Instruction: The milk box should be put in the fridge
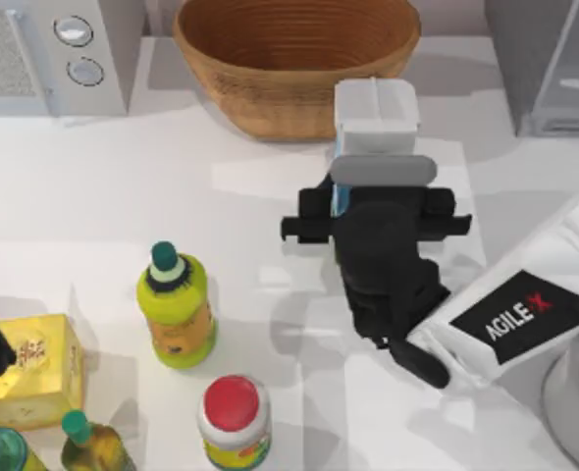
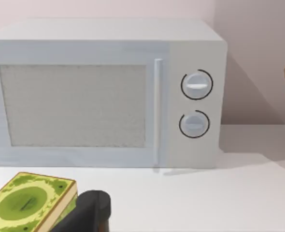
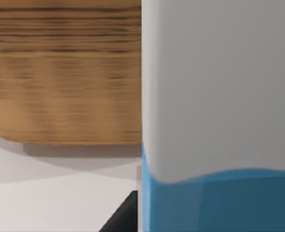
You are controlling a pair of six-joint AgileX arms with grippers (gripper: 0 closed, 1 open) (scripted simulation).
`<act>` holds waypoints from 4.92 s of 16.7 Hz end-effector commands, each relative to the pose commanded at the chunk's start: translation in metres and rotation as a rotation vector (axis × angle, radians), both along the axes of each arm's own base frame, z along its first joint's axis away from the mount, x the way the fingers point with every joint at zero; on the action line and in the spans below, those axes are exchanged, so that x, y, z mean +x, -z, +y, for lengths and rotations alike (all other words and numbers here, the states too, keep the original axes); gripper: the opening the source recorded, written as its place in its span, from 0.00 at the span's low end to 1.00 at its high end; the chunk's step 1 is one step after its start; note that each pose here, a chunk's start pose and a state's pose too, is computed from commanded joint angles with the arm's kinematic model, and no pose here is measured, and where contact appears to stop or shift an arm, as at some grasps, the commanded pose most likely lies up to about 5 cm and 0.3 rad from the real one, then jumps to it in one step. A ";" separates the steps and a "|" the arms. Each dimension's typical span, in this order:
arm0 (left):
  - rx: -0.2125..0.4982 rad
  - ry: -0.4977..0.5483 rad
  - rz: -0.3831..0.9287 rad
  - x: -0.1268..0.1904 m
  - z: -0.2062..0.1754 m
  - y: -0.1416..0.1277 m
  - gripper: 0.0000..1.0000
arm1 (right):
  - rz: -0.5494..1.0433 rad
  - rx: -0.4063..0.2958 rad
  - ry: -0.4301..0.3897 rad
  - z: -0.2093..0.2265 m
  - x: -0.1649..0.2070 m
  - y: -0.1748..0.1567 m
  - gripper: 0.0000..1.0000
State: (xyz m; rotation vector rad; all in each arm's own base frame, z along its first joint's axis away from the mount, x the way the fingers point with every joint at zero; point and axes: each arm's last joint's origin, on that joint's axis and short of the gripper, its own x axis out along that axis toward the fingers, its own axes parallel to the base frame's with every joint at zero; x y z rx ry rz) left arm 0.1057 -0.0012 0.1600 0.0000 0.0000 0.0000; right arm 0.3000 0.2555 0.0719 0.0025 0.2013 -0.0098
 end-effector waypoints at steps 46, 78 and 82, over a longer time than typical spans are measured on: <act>0.000 0.000 0.000 0.000 0.000 0.000 1.00 | -0.049 0.034 -0.025 -0.120 -0.054 -0.203 0.00; 0.000 0.000 0.000 0.000 0.000 0.000 1.00 | -0.348 -0.003 -0.007 -0.263 -0.162 -0.175 0.00; 0.000 0.000 0.000 0.000 0.000 0.000 1.00 | -0.323 -0.008 -0.002 -0.278 -0.095 -0.197 0.00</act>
